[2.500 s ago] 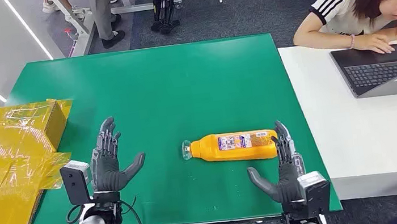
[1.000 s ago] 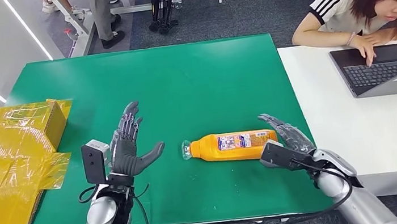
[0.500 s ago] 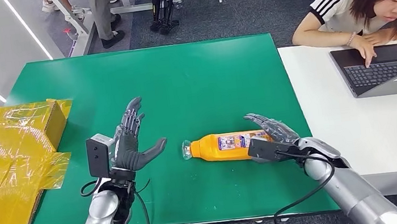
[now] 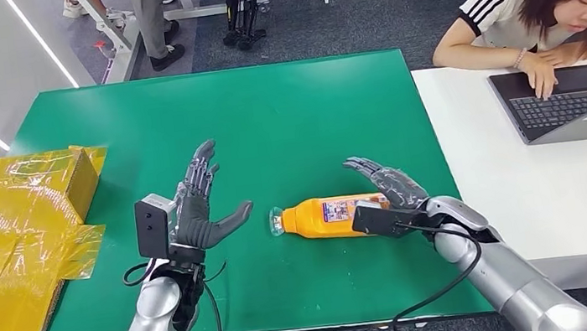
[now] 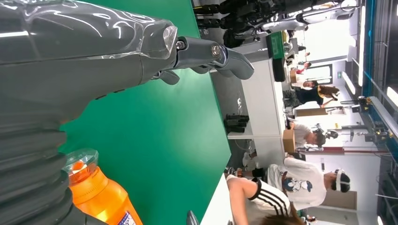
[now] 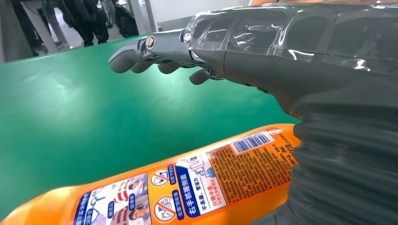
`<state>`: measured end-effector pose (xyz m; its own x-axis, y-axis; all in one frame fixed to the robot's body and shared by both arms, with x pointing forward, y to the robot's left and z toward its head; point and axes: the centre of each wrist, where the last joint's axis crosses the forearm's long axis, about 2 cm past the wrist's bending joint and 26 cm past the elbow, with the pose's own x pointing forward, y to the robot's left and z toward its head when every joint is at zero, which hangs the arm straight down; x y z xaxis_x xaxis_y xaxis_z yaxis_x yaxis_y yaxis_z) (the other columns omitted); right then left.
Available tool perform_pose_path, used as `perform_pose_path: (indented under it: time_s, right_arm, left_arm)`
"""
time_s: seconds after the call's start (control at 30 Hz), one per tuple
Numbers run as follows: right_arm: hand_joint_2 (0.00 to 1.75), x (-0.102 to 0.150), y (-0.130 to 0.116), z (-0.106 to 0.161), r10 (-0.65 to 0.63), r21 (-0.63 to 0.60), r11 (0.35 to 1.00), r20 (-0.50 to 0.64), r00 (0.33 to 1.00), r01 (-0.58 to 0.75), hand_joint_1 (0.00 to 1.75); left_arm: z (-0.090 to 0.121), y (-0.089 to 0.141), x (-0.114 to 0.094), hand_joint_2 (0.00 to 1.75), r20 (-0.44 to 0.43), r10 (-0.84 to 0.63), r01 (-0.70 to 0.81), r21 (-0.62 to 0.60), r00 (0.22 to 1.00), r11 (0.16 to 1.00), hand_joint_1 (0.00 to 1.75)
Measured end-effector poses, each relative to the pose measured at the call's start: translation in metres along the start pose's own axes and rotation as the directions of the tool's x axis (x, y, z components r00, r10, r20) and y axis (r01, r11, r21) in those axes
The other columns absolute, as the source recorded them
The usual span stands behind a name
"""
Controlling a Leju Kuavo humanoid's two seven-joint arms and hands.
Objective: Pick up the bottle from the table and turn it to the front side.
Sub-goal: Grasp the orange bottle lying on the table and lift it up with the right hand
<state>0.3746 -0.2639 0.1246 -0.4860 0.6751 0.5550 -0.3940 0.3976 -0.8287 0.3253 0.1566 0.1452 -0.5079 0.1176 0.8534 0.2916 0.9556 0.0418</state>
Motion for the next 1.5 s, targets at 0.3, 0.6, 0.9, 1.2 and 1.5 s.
perform_pose_path:
  time_s: [0.3,0.6,0.9,1.2,1.5]
  right_arm:
    - [1.75,0.007,0.004,-0.006,0.023,0.181,0.983,-0.047,0.999,-0.014,0.00]
    - [1.75,0.003,-0.020,-0.017,0.114,0.422,0.906,-0.166,0.979,-0.034,0.00]
    - [1.75,-0.013,-0.029,-0.013,0.233,0.517,0.853,-0.245,0.941,-0.076,0.67]
    - [1.75,-0.016,-0.036,-0.013,0.289,0.535,0.838,-0.269,0.919,-0.107,1.75]
    - [1.75,-0.021,-0.037,-0.012,0.269,0.489,0.865,-0.256,0.929,-0.116,1.75]
  left_arm:
    - [-0.006,-0.004,0.001,1.75,-0.018,0.083,-0.084,-0.067,0.996,0.994,0.00]
    - [-0.009,-0.007,0.002,1.75,-0.081,0.212,-0.219,-0.098,0.974,0.971,0.00]
    - [-0.009,-0.008,0.001,1.75,-0.106,0.244,-0.254,-0.095,0.964,0.963,0.00]
    - [-0.009,-0.008,0.001,1.75,-0.112,0.245,-0.256,-0.092,0.963,0.962,0.00]
    - [-0.008,-0.006,0.000,1.75,-0.106,0.231,-0.240,-0.082,0.967,0.967,0.00]
